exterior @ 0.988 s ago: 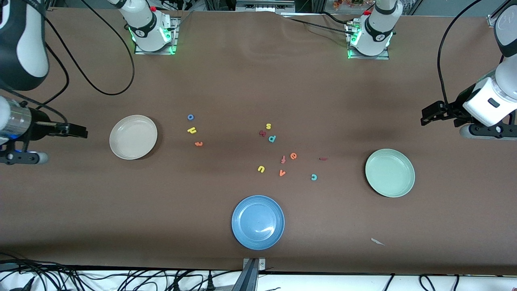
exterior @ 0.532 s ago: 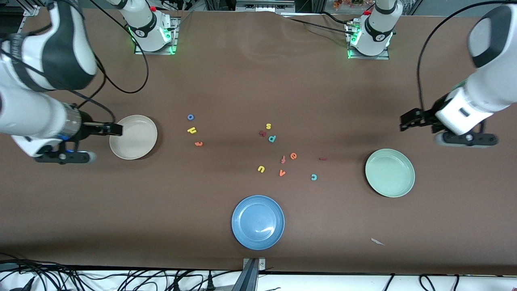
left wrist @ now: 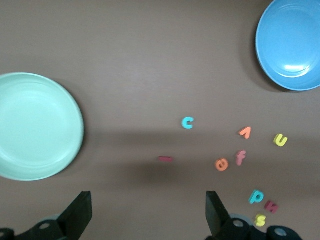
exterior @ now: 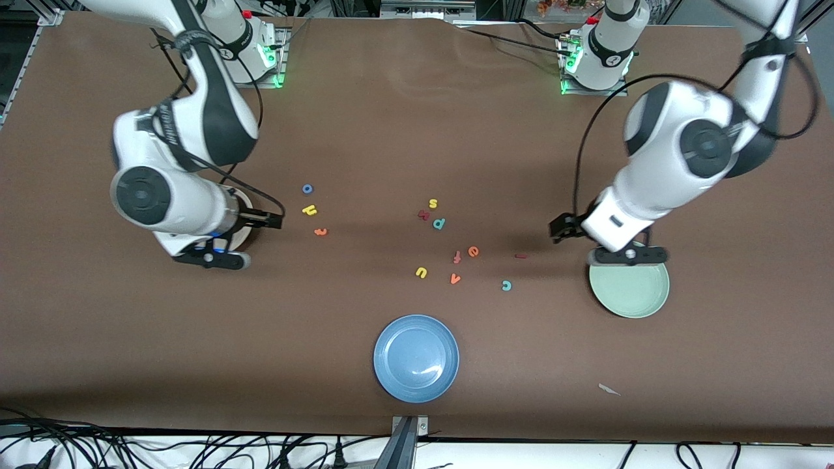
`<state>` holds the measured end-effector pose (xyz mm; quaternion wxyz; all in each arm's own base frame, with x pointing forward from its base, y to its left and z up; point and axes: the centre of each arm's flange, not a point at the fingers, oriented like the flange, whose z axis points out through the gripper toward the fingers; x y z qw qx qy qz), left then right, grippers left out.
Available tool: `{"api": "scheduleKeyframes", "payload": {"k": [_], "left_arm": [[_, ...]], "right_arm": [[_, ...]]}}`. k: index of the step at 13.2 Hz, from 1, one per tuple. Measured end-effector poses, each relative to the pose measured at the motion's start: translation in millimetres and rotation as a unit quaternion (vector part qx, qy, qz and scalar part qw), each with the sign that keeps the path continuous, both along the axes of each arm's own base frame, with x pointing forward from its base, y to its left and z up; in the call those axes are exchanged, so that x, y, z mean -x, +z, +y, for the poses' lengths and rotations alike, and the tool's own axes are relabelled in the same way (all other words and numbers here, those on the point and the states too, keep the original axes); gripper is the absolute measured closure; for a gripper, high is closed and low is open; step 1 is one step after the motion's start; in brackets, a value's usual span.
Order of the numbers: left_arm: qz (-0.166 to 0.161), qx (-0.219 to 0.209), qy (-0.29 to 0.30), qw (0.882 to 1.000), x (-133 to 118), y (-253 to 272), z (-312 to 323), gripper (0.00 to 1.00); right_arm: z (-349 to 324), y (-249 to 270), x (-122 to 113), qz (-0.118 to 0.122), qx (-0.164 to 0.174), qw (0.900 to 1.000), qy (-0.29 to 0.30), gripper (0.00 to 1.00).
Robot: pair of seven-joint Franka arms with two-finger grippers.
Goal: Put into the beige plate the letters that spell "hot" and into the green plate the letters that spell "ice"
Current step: 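Reach the left gripper to teal c while the right gripper reaches blue ring, then grasp teal c with the left gripper while the right gripper grasps blue ring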
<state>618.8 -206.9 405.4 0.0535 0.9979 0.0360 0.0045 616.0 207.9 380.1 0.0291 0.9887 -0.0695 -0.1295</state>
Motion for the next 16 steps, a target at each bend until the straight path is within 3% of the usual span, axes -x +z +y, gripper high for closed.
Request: {"api": "scheduleKeyframes", "payload": {"k": [6,9,11,13,16], "left_arm": [[-0.045,0.013,0.009,0.999,-14.2,-103.2,-55.8,0.0],[-0.037,0.004,-0.005,0.999,-15.2,-150.7,-65.0,0.0],[-0.039,-0.013,-0.015,0.999,-16.8,-168.0,-70.5,0.0],[-0.04,-0.019,-0.019,0.999,-22.2,-179.9,-72.6,0.03],[-0.031,-0.023,-0.022,0.999,-25.3,-203.2,-75.2,0.04]], "right_arm": [[26.1,-74.4,48.9,0.019,-0.003,1.0,0.02,0.02],[33.5,-123.0,93.9,0.002,-0.012,0.999,0.034,0.02],[28.5,-144.6,120.6,0.009,-0.008,0.999,0.038,0.02],[21.9,-157.0,135.3,0.01,-0.006,0.999,0.038,0.07],[19.8,-176.9,153.1,-0.014,-0.015,0.999,0.041,0.08]]}}
